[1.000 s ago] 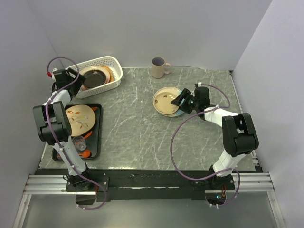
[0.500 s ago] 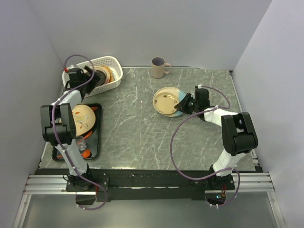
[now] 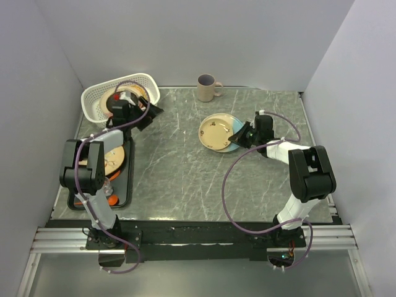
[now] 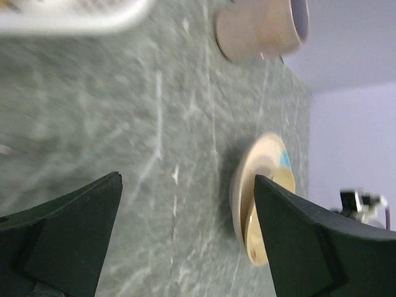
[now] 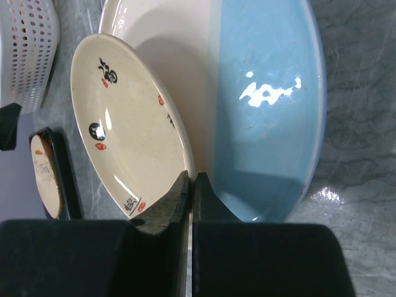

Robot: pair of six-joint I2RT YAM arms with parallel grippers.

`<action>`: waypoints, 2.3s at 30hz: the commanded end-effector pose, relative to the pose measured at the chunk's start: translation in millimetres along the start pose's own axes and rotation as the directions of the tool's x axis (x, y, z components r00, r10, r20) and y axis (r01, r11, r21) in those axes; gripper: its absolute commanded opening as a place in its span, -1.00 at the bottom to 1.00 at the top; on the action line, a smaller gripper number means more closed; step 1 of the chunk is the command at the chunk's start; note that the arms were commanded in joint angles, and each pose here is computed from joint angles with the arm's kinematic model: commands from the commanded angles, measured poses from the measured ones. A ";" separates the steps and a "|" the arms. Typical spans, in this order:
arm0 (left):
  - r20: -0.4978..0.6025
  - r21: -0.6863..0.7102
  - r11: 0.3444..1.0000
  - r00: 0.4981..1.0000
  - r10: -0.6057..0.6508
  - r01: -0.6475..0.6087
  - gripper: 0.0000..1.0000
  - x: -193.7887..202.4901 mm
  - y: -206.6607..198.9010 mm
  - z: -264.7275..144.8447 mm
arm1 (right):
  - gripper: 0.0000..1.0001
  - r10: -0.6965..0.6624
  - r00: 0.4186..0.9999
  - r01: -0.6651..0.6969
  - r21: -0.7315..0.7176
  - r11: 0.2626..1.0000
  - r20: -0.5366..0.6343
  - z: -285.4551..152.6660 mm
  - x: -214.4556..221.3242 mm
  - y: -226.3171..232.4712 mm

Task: Place the plates into the plastic bin on the countertop
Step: Pick up the plate at the center of the board, then place the plate in the plastic bin.

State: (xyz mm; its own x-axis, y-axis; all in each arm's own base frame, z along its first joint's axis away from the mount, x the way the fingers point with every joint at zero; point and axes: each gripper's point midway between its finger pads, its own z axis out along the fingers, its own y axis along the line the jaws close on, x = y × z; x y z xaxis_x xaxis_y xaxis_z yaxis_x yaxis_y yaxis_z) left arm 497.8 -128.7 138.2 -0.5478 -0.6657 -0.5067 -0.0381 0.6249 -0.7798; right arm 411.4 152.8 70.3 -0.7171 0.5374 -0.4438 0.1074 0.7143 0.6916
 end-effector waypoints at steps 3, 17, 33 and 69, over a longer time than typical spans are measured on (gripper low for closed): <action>-0.032 0.269 0.950 0.984 0.173 -0.159 0.79 41.8 -62.4 -9.0 | -1.00 -0.014 1.000 0.014 -0.065 0.998 -0.008 -4.3 0.4 12.7; -0.160 0.352 0.907 0.940 0.302 -0.232 0.66 136.4 -93.3 6.6 | -1.00 -0.034 0.999 0.036 -0.142 0.989 0.018 -27.8 -4.7 38.5; -0.196 0.382 0.900 0.933 0.303 -0.212 0.40 169.4 -101.8 10.4 | -1.00 -0.073 0.997 0.073 -0.181 0.981 0.005 -37.6 1.0 57.2; -0.174 0.322 0.909 0.928 0.331 -0.264 -0.99 152.5 -106.6 14.8 | 0.55 -0.093 0.995 0.085 -0.188 0.978 -0.032 -32.1 9.2 58.1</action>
State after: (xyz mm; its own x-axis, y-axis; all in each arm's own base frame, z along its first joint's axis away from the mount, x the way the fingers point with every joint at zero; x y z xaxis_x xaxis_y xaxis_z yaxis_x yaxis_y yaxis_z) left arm 417.0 -302.0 97.3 -0.7411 -0.3255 -0.5872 0.3080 0.6123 -0.7282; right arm 382.3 180.8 109.1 -0.7643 0.4666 -0.4452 -0.0279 0.6658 0.7456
